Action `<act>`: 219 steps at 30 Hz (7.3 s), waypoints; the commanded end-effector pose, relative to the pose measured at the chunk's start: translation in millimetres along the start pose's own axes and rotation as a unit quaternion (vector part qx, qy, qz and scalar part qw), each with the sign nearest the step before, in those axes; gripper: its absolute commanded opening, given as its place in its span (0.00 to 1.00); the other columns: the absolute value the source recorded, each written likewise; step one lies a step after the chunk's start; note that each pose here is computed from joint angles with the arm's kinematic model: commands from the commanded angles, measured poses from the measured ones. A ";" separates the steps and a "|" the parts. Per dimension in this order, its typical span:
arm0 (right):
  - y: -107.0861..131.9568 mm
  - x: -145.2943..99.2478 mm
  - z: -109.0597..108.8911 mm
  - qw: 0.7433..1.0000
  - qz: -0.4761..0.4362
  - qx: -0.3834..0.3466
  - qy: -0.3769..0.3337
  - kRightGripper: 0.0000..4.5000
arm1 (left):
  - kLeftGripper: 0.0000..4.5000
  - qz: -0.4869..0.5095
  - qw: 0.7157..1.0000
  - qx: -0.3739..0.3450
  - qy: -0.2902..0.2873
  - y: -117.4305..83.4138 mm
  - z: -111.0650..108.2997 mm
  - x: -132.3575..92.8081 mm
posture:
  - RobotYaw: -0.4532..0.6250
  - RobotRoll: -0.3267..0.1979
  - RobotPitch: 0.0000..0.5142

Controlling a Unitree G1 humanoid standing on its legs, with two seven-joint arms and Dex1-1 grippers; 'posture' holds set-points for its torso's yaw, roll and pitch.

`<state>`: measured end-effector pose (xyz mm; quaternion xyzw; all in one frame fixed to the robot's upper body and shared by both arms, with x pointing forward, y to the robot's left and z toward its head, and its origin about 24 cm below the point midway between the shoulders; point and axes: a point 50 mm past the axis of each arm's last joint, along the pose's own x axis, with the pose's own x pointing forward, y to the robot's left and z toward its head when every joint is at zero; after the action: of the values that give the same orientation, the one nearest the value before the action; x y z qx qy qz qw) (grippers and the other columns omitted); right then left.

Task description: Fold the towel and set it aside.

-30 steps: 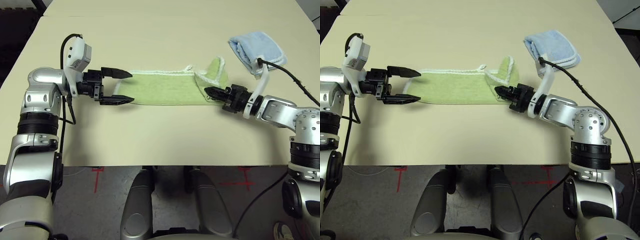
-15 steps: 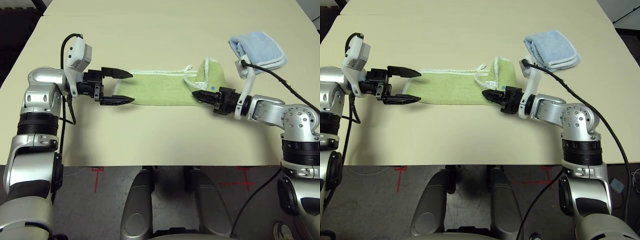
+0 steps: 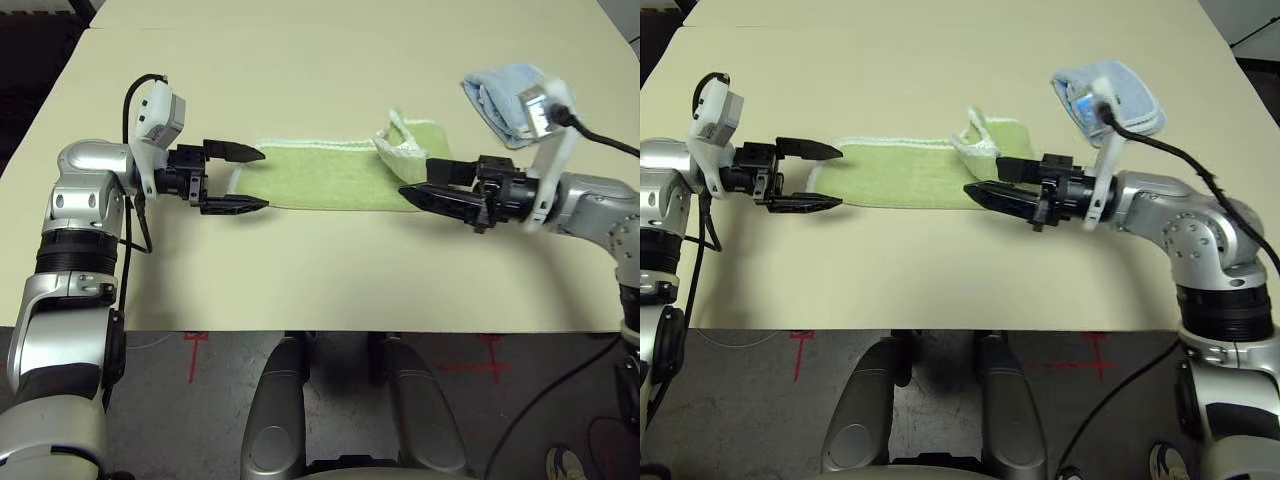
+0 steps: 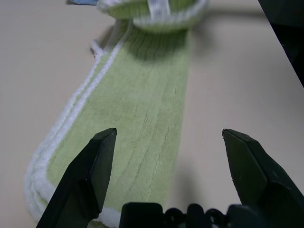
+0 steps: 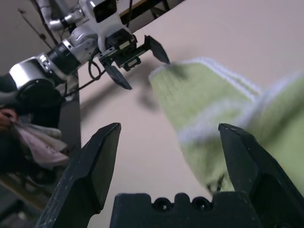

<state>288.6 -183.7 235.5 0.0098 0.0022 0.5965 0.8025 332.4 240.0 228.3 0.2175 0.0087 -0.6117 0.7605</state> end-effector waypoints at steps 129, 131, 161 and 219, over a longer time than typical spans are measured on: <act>-53.1 -72.8 -23.4 0.969 0.027 -0.206 0.131 0.40 | 1.00 0.034 0.999 -0.010 -0.039 -8.6 -6.5 15.9 | 0.49 0.62 0.55; -53.1 -72.7 -25.2 0.969 0.028 -0.205 0.133 0.58 | 1.00 0.038 0.999 -0.012 -0.036 -8.0 -6.9 15.6 | 0.49 0.62 0.55; -48.5 -56.2 -34.2 0.980 0.036 -0.172 0.089 0.99 | 1.00 0.306 0.841 -0.446 0.015 8.0 4.3 -54.8 | 0.52 0.62 0.59; -46.6 -44.9 -29.0 0.978 0.044 -0.180 0.094 1.00 | 0.92 0.240 0.759 -0.605 -0.026 -12.6 -20.8 -2.9 | 0.51 0.62 0.58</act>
<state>321.9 -239.0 203.6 -0.1835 -0.0276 0.6190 0.7631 325.3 242.3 210.6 -0.3069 0.2957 -0.3026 0.8525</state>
